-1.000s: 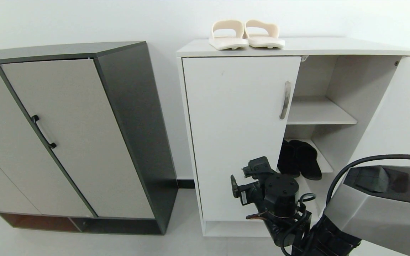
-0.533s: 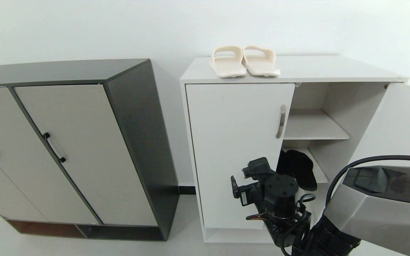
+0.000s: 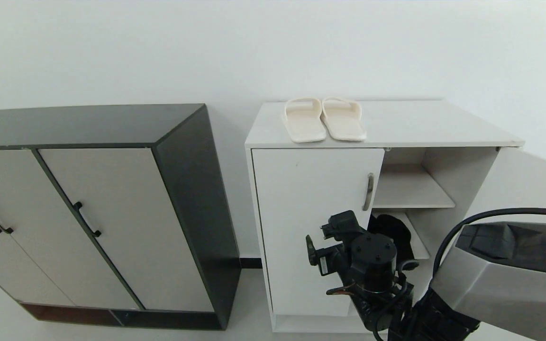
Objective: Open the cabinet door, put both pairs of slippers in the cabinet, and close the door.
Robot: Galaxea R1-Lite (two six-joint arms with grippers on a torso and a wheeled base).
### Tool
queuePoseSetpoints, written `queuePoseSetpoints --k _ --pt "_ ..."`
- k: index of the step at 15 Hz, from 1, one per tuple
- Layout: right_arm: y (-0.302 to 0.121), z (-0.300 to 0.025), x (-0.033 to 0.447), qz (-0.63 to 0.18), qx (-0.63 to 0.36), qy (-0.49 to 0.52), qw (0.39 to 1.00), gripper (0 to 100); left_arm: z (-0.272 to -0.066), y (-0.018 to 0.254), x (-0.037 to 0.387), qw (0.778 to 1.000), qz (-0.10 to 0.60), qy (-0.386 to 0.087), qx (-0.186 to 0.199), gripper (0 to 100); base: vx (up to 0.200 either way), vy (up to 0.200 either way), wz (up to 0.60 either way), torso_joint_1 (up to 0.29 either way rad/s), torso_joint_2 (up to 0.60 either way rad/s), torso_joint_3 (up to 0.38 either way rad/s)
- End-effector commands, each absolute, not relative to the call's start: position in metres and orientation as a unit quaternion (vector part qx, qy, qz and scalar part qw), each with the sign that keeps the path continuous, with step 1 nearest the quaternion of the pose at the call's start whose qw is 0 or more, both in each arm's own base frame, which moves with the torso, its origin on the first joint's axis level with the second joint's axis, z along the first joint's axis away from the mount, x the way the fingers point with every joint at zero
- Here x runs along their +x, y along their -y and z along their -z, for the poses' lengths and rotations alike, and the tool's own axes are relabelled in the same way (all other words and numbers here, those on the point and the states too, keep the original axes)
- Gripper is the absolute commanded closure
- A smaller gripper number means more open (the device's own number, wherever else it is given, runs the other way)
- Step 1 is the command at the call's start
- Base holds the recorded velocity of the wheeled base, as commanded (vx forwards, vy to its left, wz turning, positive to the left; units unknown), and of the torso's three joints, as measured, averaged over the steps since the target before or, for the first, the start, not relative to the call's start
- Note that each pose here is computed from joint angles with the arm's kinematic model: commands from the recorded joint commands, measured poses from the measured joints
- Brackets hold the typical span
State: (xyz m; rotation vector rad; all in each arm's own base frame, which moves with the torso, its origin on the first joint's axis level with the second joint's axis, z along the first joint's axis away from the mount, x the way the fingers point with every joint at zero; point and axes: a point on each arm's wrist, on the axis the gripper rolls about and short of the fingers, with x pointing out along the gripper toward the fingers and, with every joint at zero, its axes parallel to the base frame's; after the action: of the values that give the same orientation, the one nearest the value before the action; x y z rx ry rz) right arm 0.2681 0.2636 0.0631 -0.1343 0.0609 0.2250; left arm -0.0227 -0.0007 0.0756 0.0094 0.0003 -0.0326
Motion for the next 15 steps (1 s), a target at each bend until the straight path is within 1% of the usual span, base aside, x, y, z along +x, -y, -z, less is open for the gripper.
queuePoseSetpoints --k 1,8,15 --pt "-0.2637 -0.0624 0.2682 -0.112 -0.068 -0.031 0.991 0 -0.0757 0.0007 -0.0227 1.0 0.016 0.0 0.005 100 0.0 0.0 0.0 0.173 -0.49 -0.305" --pt "-0.2639 -0.0607 0.2684 -0.112 -0.069 -0.033 0.991 0 -0.0757 0.0006 -0.0227 1.0 0.015 0.0 0.005 100 0.0 0.0 0.0 0.204 -0.51 -0.313" --pt "-0.2642 -0.0578 0.2688 -0.112 -0.071 -0.036 0.991 0 -0.0757 0.0007 -0.0227 1.0 0.016 0.0 0.005 100 0.0 0.0 0.0 0.245 -0.56 -0.322"
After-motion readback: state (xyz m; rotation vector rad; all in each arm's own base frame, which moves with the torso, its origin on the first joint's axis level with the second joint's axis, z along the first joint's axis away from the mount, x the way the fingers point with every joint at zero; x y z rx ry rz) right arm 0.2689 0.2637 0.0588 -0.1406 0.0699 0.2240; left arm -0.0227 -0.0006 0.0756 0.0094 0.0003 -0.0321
